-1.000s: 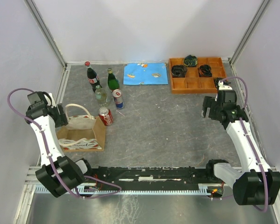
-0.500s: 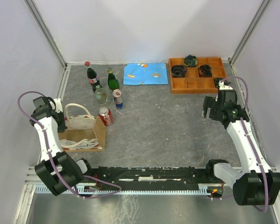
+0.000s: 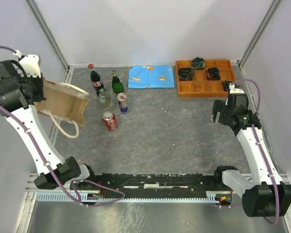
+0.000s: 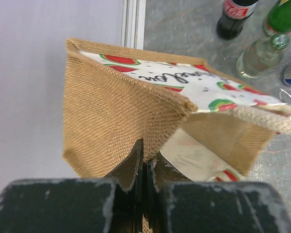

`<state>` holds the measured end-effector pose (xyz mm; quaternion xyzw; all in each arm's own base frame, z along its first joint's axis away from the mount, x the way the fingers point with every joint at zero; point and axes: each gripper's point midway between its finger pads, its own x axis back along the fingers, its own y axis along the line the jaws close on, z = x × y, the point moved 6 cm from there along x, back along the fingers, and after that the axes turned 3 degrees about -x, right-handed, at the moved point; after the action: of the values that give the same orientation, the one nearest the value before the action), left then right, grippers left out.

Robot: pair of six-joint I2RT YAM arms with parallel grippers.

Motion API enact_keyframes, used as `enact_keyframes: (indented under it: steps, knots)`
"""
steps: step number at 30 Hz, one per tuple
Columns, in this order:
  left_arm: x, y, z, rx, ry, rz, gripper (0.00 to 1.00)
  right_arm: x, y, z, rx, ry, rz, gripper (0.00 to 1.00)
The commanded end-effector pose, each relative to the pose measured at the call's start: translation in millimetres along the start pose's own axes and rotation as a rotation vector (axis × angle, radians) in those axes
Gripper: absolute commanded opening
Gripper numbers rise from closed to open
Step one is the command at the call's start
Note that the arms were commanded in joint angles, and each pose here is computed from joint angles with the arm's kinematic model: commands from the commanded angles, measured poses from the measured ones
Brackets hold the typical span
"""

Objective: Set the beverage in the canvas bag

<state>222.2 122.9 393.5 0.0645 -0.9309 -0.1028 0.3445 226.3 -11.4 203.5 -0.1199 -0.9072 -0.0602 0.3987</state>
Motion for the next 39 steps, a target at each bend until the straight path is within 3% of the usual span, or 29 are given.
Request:
enact_keyframes:
  steps: [1, 12, 17, 27, 32, 39]
  knots:
    - [33, -12, -19, -0.087, -0.042, 0.141, 0.03, 15, 0, -13, -0.038, -0.076, -0.012, 0.99]
    - [61, -38, -104, 0.044, -0.445, 0.379, 0.03, 15, 0, -5, -0.056, -0.072, -0.022, 0.99]
    - [61, -81, -142, 0.040, -0.552, 0.522, 0.03, 15, -1, -2, -0.065, -0.077, -0.024, 0.99]
    - [37, -234, -184, 0.000, -0.523, 0.781, 0.03, 27, -3, -14, -0.056, -0.114, -0.015, 0.99]
    - [31, -328, -165, -0.155, -0.436, 0.896, 0.03, 42, -7, -26, -0.046, -0.130, 0.012, 0.99]
    - [-7, -389, -130, -0.320, -0.291, 0.898, 0.03, 73, -10, -47, -0.067, -0.177, 0.021, 0.99]
